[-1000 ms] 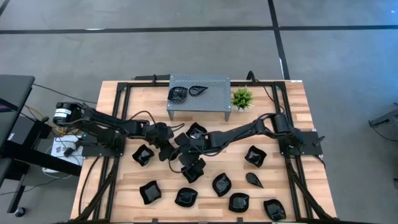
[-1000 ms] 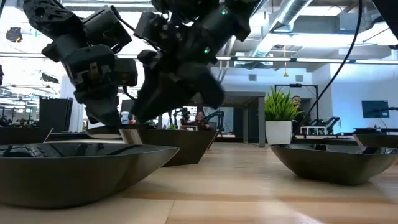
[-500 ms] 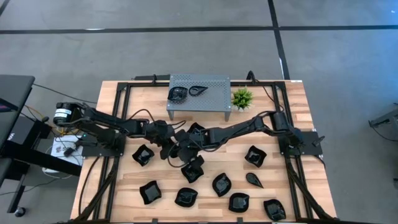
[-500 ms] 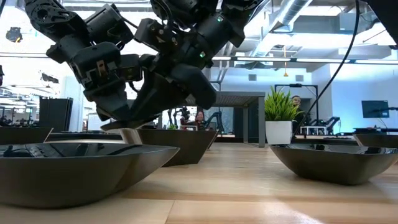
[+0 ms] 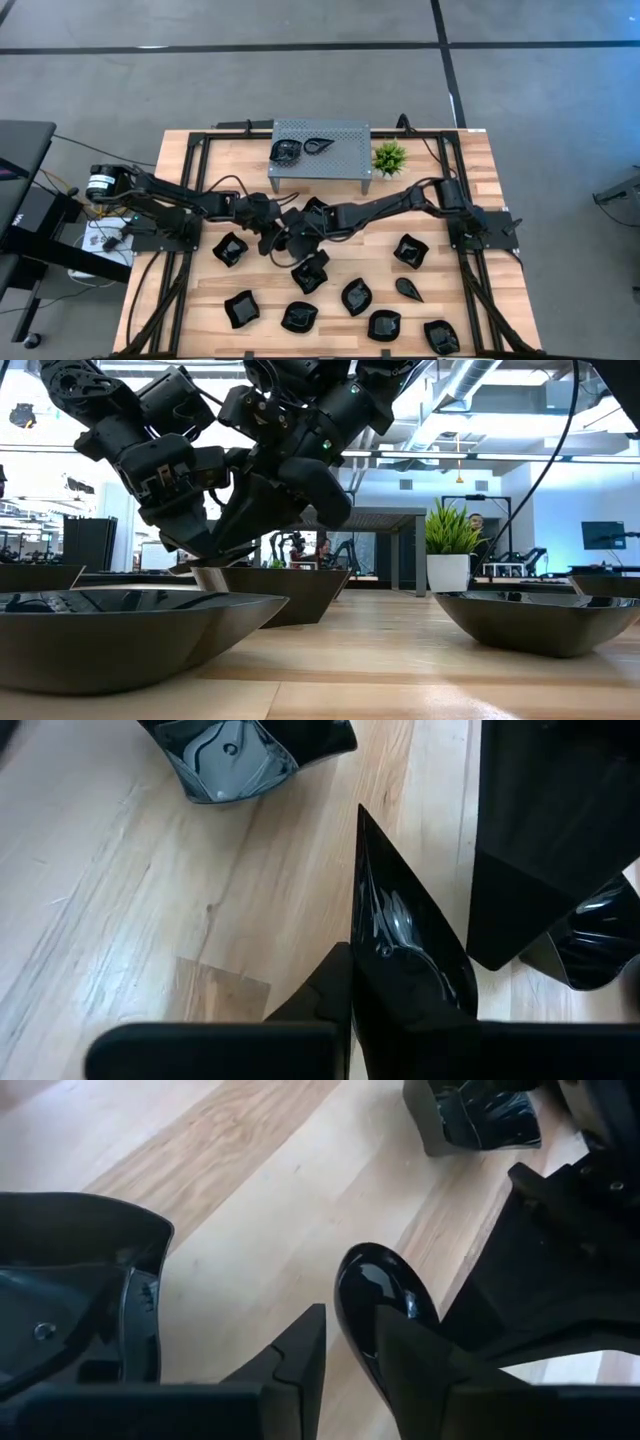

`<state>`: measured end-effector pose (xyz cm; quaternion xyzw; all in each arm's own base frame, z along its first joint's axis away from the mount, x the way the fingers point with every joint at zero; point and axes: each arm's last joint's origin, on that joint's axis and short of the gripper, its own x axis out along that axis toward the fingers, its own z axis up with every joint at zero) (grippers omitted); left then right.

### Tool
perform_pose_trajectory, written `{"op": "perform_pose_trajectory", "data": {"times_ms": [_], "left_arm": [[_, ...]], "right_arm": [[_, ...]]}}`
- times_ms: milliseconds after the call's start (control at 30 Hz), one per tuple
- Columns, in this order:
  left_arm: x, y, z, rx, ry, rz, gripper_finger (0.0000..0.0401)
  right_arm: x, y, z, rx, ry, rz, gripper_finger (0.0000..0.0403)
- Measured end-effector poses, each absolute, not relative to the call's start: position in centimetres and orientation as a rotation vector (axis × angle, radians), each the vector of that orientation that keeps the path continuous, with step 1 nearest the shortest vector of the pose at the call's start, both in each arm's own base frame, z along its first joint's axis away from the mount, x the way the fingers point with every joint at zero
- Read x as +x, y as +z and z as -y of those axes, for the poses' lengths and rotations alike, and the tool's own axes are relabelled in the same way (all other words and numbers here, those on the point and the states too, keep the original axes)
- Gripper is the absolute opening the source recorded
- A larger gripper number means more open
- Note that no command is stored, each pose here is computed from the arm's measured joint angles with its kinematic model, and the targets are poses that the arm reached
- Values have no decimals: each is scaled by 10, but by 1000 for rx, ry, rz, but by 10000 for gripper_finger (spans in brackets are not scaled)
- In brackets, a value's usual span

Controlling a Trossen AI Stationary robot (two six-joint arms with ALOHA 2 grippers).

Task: Pick & Place Mini shaped plates
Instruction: Stack the drop-shaped plate on top of the drop-shaped plate on the shelf

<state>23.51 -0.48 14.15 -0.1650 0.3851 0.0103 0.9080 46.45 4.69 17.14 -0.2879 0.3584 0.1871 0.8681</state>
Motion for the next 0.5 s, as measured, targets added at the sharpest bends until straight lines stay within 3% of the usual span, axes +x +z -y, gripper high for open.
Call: {"op": "perform_pose_trajectory", "data": {"times_ms": [500], "left_arm": [[243,152,7,-309,-20,-700,5]], "right_arm": [[462,167,-43,-583,393,-798,85]]}}
